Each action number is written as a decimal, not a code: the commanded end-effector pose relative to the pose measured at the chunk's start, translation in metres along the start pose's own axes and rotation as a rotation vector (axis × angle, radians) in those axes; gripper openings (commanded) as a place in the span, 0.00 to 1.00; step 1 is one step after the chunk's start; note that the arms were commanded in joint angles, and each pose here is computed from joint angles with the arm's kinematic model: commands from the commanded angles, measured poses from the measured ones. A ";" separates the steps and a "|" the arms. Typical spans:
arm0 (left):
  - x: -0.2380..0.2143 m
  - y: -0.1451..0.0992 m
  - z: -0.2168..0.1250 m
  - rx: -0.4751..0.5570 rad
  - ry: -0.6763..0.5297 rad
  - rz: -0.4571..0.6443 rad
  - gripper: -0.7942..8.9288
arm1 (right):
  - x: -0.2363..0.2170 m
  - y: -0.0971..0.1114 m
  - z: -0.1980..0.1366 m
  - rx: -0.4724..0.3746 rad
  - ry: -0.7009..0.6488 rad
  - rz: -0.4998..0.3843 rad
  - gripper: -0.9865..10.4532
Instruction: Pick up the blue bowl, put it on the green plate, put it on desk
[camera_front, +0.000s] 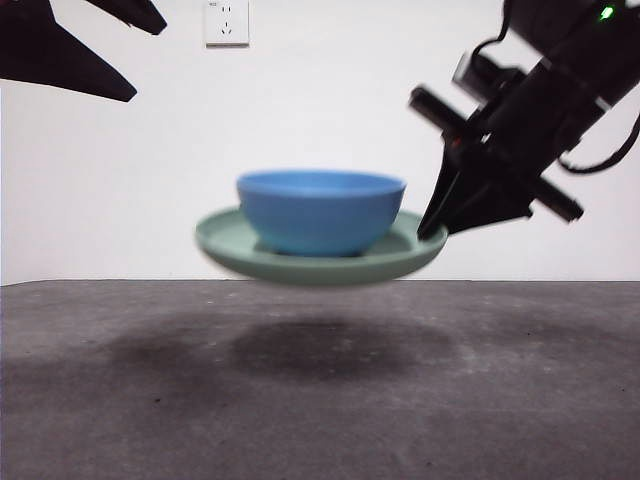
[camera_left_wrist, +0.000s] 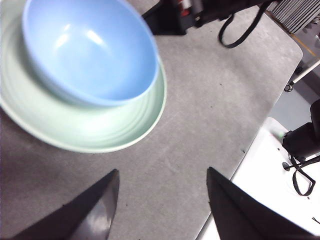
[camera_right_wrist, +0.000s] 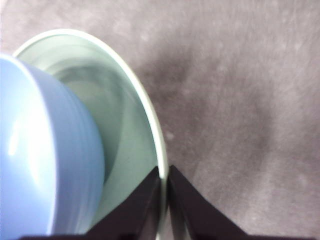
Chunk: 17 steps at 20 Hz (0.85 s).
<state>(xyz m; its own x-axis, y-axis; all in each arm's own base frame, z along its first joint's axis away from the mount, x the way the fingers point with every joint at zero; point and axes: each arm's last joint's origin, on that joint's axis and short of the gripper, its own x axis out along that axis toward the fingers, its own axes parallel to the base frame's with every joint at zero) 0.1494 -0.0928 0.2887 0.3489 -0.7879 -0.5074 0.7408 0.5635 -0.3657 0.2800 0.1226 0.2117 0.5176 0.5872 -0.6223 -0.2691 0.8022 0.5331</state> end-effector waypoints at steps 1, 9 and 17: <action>0.000 -0.001 0.002 0.010 -0.003 -0.010 0.37 | 0.015 0.000 0.001 0.035 0.008 0.008 0.10; 0.000 -0.001 0.002 0.010 -0.003 -0.010 0.37 | 0.047 -0.013 -0.007 0.081 0.043 0.000 0.10; 0.000 -0.001 0.002 0.010 -0.003 -0.010 0.37 | 0.062 -0.023 -0.016 0.104 0.093 -0.026 0.10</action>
<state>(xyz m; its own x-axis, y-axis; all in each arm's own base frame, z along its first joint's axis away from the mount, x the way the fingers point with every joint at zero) 0.1494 -0.0928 0.2889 0.3491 -0.7880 -0.5071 0.7409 0.5634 -0.3655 0.3016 0.1377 0.1501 0.4377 0.5659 -0.6987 -0.1643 0.8144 0.5566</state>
